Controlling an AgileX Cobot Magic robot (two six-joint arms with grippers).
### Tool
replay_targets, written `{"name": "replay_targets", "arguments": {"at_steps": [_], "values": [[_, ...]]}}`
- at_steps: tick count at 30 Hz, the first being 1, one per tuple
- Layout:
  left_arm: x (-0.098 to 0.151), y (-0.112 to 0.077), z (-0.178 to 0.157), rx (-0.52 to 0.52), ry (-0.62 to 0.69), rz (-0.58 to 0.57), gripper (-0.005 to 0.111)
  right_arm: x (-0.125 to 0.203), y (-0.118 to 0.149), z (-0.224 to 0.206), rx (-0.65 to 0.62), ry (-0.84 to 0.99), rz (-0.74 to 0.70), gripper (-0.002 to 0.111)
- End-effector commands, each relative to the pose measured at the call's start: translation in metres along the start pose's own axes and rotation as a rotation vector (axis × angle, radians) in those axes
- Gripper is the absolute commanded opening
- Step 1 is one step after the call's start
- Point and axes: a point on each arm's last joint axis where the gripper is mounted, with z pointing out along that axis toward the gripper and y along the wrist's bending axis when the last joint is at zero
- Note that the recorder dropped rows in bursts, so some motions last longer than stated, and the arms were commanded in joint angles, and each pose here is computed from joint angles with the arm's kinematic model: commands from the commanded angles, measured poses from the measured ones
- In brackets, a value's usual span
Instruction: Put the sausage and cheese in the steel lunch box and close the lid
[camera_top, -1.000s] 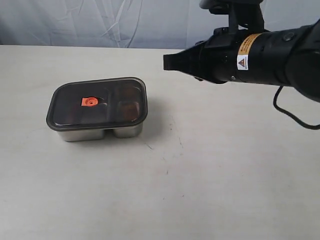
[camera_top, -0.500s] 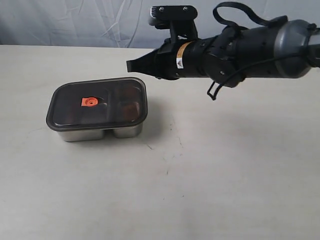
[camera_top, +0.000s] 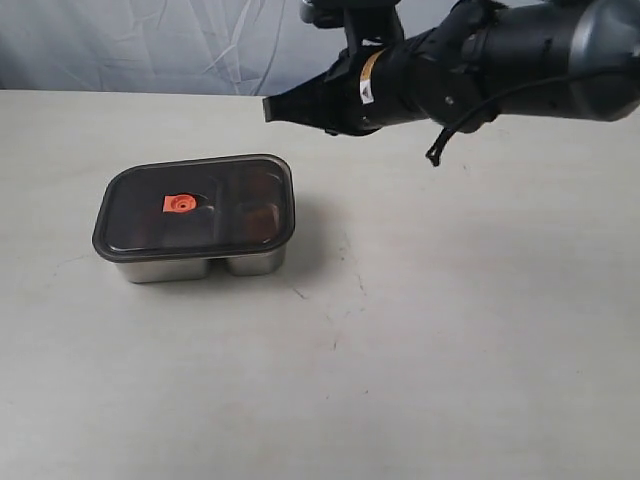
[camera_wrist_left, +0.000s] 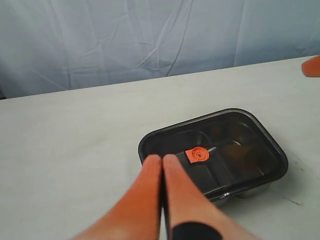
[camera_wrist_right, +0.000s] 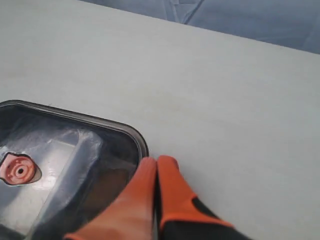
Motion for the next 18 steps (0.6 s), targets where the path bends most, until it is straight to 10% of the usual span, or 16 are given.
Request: {"name": "replay_targets", "arguments": {"at_steps": [1,18], "values": [[0.002,-0.001,0.0,0.013,0.006,-0.01,0.0,-0.013,-0.002,-0.044,-0.01,-0.077,-0.043,-0.001],[0.002,-0.001,0.0,0.012,0.008,-0.006,0.0,-0.016,0.001,-0.085,-0.071,-0.177,-0.037,-0.001]]}}
